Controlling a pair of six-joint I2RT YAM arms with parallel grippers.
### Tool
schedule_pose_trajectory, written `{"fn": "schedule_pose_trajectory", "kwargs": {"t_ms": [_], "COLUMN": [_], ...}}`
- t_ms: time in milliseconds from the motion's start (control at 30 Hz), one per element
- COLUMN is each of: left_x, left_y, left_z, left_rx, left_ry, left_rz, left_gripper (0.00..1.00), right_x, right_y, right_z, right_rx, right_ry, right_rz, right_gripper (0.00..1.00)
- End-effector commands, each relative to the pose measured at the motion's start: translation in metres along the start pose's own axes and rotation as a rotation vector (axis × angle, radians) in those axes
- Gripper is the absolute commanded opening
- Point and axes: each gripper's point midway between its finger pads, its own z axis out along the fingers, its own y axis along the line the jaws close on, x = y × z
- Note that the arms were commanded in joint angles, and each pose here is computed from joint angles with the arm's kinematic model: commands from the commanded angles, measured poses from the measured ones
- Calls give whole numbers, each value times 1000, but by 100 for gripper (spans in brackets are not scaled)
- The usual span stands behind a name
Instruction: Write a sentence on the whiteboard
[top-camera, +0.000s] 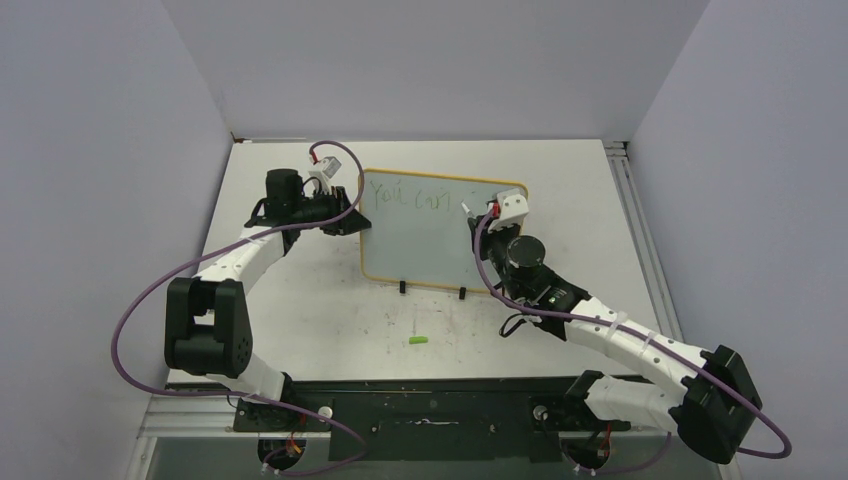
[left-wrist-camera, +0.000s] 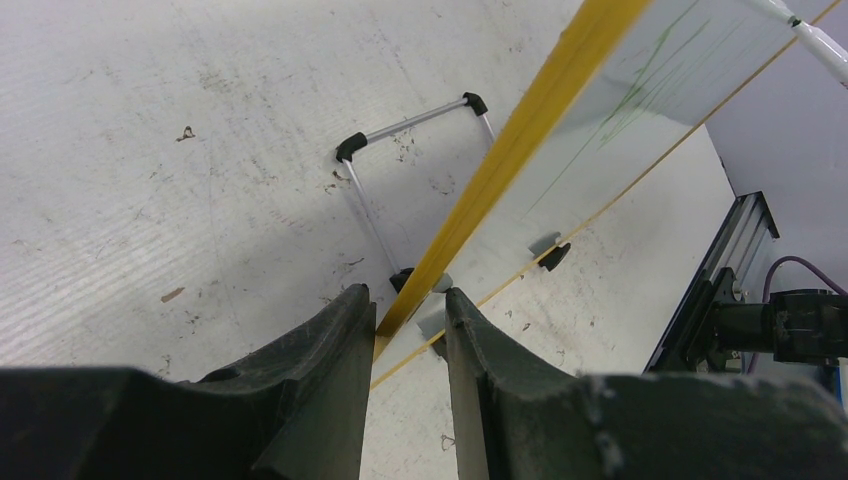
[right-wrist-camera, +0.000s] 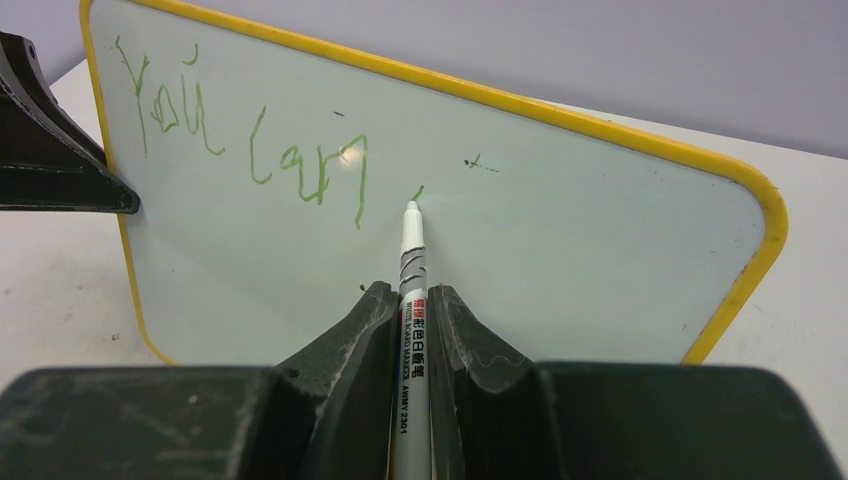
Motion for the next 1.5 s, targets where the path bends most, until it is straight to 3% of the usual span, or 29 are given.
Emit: {"fn": "schedule_pose_trajectory", "kwargs": {"t_ms": [0, 967, 1467], "left_x": [-20, -21, -21], "left_y": [-13, -14, -15], "left_z": [-3, -3, -3], "left_rx": [19, 19, 19], "left_ry": [-36, -39, -37], "left_rz": [59, 64, 65], "left_gripper": [30, 30, 30], "right_x": [-6, 15, -13], "right_y": [-4, -5, -7], "right_z": [3, -3, 1], "right_rx": [35, 88, 108], "right_ry": [-26, 36, -31], "right_rz": [4, -47, -53], "right_gripper": [5, 5, 5]}}
